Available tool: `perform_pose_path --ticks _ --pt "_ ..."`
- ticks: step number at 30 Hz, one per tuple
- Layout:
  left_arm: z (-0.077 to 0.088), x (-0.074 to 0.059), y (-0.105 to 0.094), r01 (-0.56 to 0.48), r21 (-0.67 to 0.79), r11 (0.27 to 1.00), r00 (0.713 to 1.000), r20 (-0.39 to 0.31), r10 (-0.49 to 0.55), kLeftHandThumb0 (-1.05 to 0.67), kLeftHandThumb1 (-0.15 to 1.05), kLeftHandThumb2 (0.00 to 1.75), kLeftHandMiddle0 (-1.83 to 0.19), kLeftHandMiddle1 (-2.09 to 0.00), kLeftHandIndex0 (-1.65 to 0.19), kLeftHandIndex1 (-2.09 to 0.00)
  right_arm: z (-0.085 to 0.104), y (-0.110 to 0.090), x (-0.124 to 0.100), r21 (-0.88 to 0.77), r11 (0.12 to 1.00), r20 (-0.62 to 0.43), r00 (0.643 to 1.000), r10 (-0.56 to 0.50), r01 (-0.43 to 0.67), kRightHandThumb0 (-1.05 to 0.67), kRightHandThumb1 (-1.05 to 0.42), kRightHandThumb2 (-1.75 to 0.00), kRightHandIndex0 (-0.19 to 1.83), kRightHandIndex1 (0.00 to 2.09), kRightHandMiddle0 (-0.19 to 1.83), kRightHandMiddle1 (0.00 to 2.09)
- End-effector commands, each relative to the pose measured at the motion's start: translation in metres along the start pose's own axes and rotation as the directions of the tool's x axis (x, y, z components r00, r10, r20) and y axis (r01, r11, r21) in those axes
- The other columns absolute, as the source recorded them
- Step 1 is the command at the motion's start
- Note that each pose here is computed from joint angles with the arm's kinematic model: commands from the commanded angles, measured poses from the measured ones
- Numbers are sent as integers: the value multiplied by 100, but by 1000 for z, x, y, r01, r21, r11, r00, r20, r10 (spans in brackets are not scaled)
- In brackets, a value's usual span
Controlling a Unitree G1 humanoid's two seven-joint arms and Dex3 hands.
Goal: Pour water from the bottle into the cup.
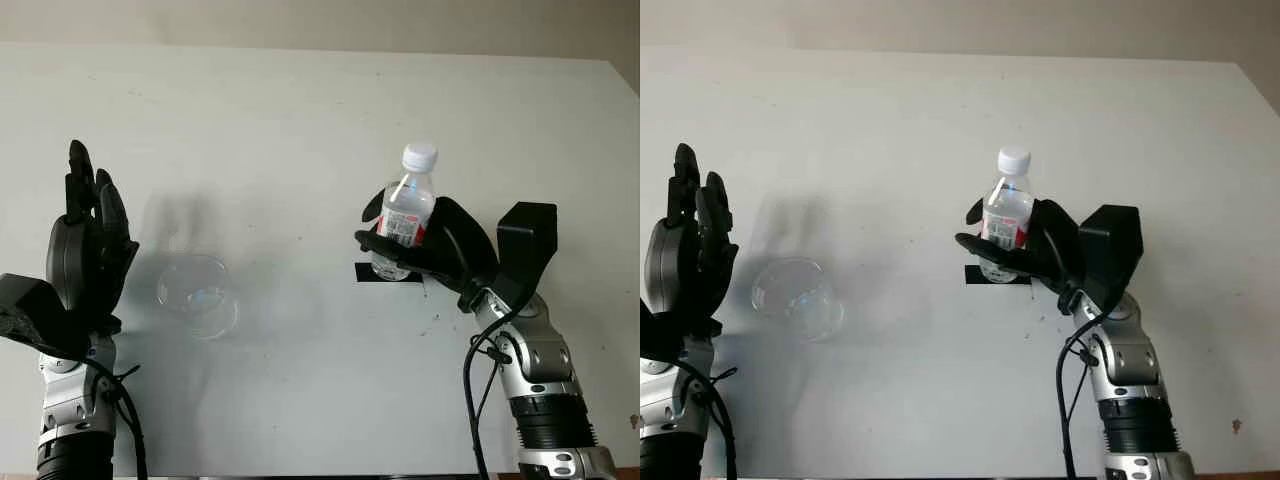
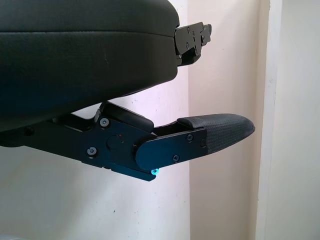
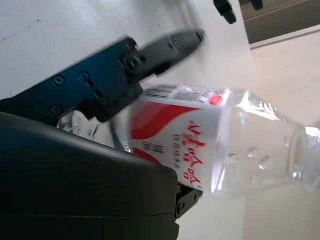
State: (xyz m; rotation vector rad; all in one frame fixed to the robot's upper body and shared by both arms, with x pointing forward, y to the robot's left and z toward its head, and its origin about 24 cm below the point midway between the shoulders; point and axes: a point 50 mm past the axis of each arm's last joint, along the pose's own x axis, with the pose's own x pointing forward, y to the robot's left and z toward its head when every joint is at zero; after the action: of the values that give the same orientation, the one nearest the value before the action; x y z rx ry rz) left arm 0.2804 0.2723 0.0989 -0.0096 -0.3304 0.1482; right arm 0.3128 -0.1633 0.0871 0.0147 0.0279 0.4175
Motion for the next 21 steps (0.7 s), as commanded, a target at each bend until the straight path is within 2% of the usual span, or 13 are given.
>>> perform_pose_path --ticks 1,2,3,4,6,9,14,21 --pt "2 1 3 0 8 1000 1000 12 0 -78 105 62 19 0 19 0 -18 -2 -8 26 1000 -36 999 -11 12 -58 -101 -6 -2 176 -8 172" --pt "3 1 3 1 6 1000 1000 12 -1 -78 105 62 19 0 19 0 -19 -3 -10 25 1000 -33 999 -6 7 -59 -100 -6 -7 155 -10 158" --pt "3 1 3 1 6 1000 1000 12 -1 -78 105 62 19 0 19 0 -19 -3 -11 15 1000 -31 1000 -3 3 -64 -98 -5 -9 103 -12 118" --pt "3 1 3 1 6 1000 1000 12 -1 -78 105 62 19 0 19 0 -20 -4 -12 8 1000 -28 1000 0 1 -66 -97 -5 -4 69 -9 88" --pt "2 0 3 -1 6 1000 1000 12 1 -77 105 62 19 0 19 0 -21 -5 -14 -14 1000 -25 1000 5 -5 -69 -95 -5 0 23 -3 43" --pt "2 0 4 -2 10 1000 1000 10 2 -77 105 62 19 0 19 0 -23 -6 -16 -39 999 -24 1000 15 -16 -71 -93 -5 -9 5 -9 19" --pt "3 0 3 -2 14 1000 1000 10 2 -77 105 62 19 0 19 0 -24 -8 -20 -91 995 15 999 30 -29 -78 -92 -5 -19 0 -19 4" --pt "3 0 3 4 12 1000 1000 12 -4 -78 105 62 19 0 19 0 -19 -12 -24 -197 980 113 993 18 5 -89 -93 -6 -19 0 -19 0"
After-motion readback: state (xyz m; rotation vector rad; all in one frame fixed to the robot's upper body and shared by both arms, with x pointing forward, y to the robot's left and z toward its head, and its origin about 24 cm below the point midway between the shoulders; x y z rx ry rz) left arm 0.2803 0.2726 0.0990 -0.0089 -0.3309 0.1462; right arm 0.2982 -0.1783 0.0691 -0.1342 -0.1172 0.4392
